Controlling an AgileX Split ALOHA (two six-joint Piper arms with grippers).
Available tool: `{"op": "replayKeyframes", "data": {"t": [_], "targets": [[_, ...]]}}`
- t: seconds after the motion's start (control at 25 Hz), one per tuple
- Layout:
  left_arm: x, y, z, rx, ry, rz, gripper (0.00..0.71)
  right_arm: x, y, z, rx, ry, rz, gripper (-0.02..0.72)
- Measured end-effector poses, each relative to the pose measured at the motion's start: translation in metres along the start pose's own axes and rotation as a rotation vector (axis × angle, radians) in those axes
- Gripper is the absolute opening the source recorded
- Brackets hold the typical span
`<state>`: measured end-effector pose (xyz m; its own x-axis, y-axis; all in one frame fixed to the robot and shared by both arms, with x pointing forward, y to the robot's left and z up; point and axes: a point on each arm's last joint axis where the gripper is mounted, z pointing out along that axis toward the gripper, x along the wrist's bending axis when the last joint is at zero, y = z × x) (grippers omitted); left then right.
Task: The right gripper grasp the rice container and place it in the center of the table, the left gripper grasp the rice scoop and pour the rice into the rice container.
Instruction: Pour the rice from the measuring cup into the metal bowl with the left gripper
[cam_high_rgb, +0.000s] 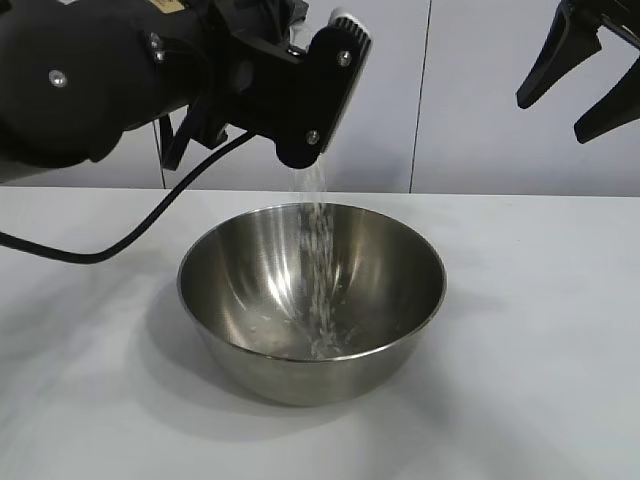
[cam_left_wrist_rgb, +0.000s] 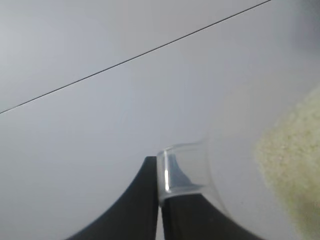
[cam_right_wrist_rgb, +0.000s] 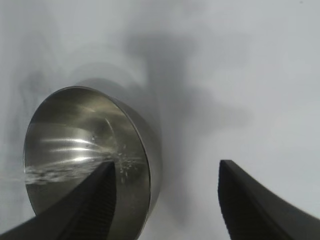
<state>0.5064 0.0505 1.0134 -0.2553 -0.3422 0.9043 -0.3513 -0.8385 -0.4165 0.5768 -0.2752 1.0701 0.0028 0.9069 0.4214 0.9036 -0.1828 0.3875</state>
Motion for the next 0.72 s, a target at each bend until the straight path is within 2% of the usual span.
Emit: {"op": "replayKeyframes", "data": {"t": [0.4,0.72], "targets": [[0.0,0.0,-0.001,0.005,0.001,-0.001,0.003,0.0,0.0,0.0,-0.001,0.001,0.001,0.412],[-0.016,0.007,-0.014,-0.07,-0.016,0.039,0.003,0.0,0.0,0.0,-0.001,0.001,0.001,0.412]]}}
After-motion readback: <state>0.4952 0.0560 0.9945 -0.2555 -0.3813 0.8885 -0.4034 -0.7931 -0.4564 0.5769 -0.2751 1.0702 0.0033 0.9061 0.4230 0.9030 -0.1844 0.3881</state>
